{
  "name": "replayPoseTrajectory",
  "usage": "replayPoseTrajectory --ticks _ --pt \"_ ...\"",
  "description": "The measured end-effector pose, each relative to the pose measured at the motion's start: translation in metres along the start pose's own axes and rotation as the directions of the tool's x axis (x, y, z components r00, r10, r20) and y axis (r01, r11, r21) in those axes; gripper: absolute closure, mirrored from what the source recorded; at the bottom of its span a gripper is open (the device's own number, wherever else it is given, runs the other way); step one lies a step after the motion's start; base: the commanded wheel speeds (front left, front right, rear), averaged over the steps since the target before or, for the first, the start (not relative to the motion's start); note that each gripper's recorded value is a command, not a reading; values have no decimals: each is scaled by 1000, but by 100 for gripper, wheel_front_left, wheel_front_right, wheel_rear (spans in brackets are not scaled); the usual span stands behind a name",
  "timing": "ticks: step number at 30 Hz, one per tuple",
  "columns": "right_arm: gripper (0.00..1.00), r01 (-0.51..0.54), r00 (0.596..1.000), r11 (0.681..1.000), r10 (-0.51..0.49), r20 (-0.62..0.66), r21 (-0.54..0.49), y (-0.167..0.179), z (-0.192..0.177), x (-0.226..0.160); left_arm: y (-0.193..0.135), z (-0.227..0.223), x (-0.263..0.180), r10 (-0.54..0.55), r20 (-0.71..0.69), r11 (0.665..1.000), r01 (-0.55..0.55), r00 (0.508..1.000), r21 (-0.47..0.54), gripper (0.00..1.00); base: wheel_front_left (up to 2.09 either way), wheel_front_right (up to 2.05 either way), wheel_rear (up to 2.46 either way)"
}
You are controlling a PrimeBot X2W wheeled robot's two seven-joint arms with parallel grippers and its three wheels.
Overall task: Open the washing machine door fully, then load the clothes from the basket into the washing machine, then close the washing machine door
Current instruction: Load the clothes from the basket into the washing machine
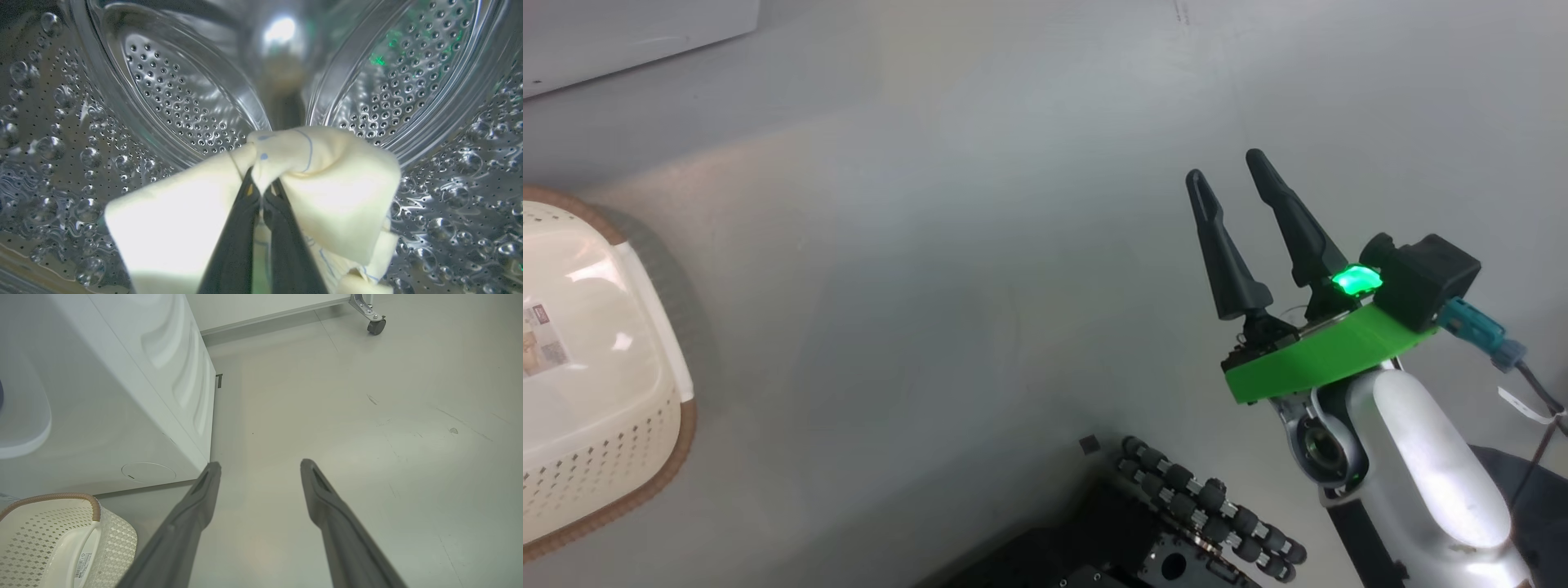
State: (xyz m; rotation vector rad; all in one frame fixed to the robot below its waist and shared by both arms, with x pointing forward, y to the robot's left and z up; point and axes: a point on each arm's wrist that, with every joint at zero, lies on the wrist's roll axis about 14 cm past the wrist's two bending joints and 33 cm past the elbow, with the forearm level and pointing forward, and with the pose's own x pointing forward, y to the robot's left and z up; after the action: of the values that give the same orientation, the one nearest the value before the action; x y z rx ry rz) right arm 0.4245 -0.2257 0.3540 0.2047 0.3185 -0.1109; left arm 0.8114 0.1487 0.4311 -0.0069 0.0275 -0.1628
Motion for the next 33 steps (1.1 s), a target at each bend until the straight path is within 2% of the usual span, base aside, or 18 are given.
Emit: replayPoseTrajectory --ticks 1,2,3,8,19,24,33 --pt "0 -3 1000 1000 3 1 2 1 0 1 1 -9 0 6 -50 1000 -6 999 -11 40 0 0 0" --pt "0 -5 1000 1000 5 1 3 2 0 1 0 -12 -1 5 -63 1000 -6 998 -27 12 0 0 0" --pt "0 -7 1000 1000 7 1 4 2 0 2 -1 -12 -1 3 -64 999 -5 998 -34 0 0 0 0" --pt "0 -15 1000 1000 15 8 7 4 0 5 -3 -8 -3 10 -42 997 -13 999 -78 0 0 0 0" --pt "0 -35 997 999 36 61 -20 8 17 13 -5 -13 -25 14 -43 995 -18 999 -98 0 0 0 0" --pt "0 -48 994 998 51 94 -34 13 28 15 -1 -16 -44 45 -47 996 -48 998 -78 0 0 0 0" --pt "0 -71 985 996 79 153 -60 23 49 14 -13 -22 -96 49 -53 995 -53 997 -88 0 0 0 0"
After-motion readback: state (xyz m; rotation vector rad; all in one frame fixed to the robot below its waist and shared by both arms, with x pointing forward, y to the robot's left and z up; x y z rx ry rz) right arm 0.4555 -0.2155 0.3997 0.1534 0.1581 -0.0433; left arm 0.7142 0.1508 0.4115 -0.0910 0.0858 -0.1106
